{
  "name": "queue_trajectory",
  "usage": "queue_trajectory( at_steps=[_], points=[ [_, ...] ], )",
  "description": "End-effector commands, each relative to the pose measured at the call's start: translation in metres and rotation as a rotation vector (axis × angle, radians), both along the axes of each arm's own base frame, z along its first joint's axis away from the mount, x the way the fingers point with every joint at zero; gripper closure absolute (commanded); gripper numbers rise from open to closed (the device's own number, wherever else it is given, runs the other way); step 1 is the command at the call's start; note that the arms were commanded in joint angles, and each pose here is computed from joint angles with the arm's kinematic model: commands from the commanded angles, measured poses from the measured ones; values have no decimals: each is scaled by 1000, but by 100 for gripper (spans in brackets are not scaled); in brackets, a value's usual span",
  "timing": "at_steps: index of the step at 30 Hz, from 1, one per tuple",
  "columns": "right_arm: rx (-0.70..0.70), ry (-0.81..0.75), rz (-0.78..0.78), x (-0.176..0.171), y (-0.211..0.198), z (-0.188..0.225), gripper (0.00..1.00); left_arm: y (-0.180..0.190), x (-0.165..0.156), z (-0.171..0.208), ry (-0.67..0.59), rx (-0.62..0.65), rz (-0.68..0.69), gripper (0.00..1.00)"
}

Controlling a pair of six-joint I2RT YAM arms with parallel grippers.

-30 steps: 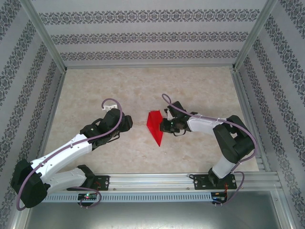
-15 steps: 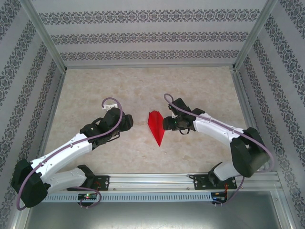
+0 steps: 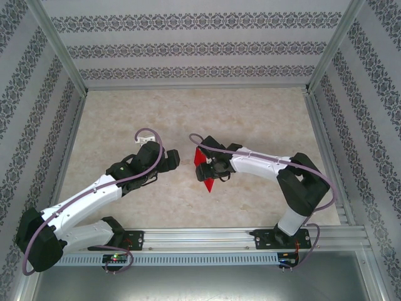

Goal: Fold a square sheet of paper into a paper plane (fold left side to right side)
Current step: Pick up the paper plane at the center of the table, then place the paper plane at the center of the table.

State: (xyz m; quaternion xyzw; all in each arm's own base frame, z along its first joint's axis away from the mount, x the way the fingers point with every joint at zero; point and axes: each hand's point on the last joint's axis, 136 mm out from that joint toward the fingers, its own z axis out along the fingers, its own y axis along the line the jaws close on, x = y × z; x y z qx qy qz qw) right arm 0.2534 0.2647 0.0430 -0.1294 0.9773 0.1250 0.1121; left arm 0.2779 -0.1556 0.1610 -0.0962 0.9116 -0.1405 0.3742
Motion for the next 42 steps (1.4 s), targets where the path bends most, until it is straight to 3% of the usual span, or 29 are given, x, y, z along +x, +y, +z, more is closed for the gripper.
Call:
queue_trajectory(
  at_steps=[1,11,14,16,17,26,32,39,42],
  points=[
    [-50,-12,-15,3,-2,0,42,1,5,10,-16,8,-11,0],
    [-63,17,-20,6,3,-18,67,1,5,8,-11,19,-12,0],
    [-63,12,-35,12,5,-19,82,2,5,9,-10,21,-14,0],
    [-47,14,-62,19,4,-14,98,1,4,11,-7,21,-22,0],
    [-37,14,-79,24,3,-11,100,0,3,12,-8,19,-29,0],
    [-97,-37,-205,98,-35,21,100,1,1,24,-19,60,-78,0],
    [-141,-20,-237,142,-50,10,100,-1,-1,24,-13,53,-86,0],
    [-184,11,-206,158,-47,-8,100,0,-3,20,1,57,-86,0],
    [-186,25,-200,156,-46,-13,94,1,-3,21,0,59,-85,0]
  ],
)
